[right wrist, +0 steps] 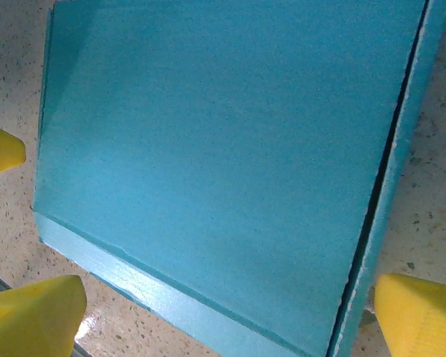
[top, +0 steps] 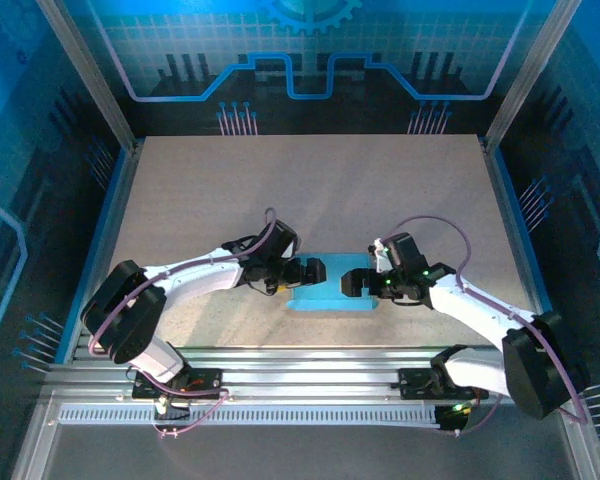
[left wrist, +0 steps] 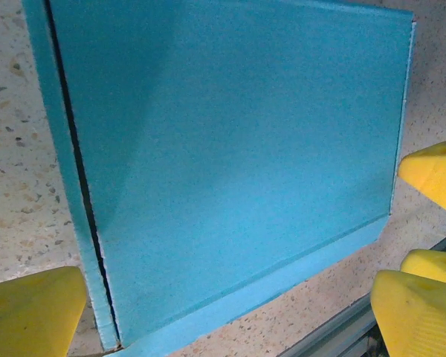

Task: Fold the paper box

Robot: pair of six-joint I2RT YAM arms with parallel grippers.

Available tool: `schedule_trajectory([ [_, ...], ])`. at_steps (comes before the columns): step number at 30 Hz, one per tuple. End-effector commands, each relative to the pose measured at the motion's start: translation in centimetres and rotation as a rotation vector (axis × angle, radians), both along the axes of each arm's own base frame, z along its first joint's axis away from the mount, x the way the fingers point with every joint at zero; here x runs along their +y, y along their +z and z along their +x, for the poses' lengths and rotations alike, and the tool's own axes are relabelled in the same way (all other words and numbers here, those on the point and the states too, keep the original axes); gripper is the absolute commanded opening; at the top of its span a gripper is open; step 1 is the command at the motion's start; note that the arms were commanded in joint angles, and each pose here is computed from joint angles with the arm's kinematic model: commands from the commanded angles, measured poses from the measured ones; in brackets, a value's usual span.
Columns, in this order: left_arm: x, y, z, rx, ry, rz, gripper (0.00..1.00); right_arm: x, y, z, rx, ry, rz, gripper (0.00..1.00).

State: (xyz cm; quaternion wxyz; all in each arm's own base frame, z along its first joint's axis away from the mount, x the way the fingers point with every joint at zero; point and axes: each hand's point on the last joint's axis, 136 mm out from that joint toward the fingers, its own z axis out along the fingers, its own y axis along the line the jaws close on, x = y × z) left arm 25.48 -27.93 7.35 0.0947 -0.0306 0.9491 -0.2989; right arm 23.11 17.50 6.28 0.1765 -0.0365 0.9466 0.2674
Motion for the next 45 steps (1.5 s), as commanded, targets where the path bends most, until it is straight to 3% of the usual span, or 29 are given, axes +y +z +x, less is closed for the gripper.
schedule_trajectory([
  [1, -0.5, 0.1, 0.5, -0.023, -0.021, 0.007, 0.99, 0.1, -0.5, -0.1, 0.001, 0.014, -0.002, 1.00],
  [16, -0.7, -0.6, 0.5, -0.012, -0.024, 0.003, 0.99, 0.2, -1.0, -0.2, 0.012, 0.011, 0.004, 1.00],
  [28, -1.8, 0.6, 0.6, -0.049, -0.048, -0.087, 0.99, 0.7, -0.8, -0.1, 0.004, 0.009, 0.042, 1.00],
  [45, -2.3, 6.7, 0.0, -0.081, -0.020, -0.217, 0.99, 0.1, 4.8, -0.5, -0.066, -0.053, 0.099, 1.00],
])
